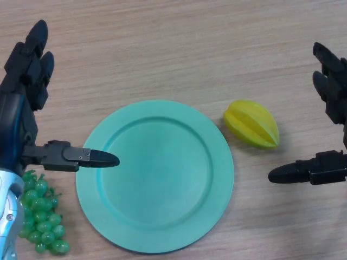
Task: Pick up the yellow starfruit and place it on the plate
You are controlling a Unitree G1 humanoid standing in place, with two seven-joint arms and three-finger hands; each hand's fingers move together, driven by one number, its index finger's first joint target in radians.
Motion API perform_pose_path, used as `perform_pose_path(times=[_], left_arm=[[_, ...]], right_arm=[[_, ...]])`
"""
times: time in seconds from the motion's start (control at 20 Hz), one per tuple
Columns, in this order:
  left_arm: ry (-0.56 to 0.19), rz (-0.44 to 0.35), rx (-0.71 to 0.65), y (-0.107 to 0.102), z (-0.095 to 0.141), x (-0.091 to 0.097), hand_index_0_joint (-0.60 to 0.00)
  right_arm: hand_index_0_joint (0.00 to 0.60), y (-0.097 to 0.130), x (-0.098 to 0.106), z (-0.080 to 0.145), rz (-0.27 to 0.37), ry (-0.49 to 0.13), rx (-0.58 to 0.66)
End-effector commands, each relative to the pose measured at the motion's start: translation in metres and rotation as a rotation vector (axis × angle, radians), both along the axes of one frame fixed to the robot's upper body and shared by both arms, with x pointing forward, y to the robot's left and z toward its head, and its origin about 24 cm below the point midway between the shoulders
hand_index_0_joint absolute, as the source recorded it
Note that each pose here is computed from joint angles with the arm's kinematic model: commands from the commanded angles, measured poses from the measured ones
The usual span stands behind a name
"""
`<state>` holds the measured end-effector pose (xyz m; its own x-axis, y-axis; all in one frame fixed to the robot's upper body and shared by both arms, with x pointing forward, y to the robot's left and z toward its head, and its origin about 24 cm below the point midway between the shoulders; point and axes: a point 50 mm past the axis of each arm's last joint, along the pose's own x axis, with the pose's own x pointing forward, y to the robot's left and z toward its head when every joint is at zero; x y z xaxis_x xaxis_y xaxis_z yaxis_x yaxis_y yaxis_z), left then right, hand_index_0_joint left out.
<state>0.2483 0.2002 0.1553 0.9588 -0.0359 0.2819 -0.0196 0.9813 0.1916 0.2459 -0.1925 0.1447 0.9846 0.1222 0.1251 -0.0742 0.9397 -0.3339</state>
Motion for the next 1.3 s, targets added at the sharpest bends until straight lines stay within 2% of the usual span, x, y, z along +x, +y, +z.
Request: perform_pose_path(times=[0.05, 0.45, 0.8, 1.1, 1.3], left_arm=[[-0.210, 0.016, 0.026, 0.001, 0.032, -0.006, 0.000], [-0.188, 0.003, 0.019, -0.004, 0.028, -0.007, 0.000], [-0.106, -0.027, 0.000, -0.012, 0.018, -0.012, 0.000], [-0.091, -0.031, -0.022, -0.012, 0.018, -0.015, 0.000], [-0.116, 0.008, -0.011, -0.001, 0.019, -0.018, 0.000]], right_arm=[[0.000, -0.009, -0.008, 0.038, -0.026, -0.260, -0.056], [0.000, -0.007, 0.001, 0.032, -0.025, -0.252, -0.089], [0.000, -0.001, 0.034, 0.012, 0.003, -0.200, -0.112], [0.000, 0.005, 0.060, -0.011, 0.032, -0.151, -0.152], [0.000, 0.005, 0.076, -0.028, 0.029, -0.156, -0.220]])
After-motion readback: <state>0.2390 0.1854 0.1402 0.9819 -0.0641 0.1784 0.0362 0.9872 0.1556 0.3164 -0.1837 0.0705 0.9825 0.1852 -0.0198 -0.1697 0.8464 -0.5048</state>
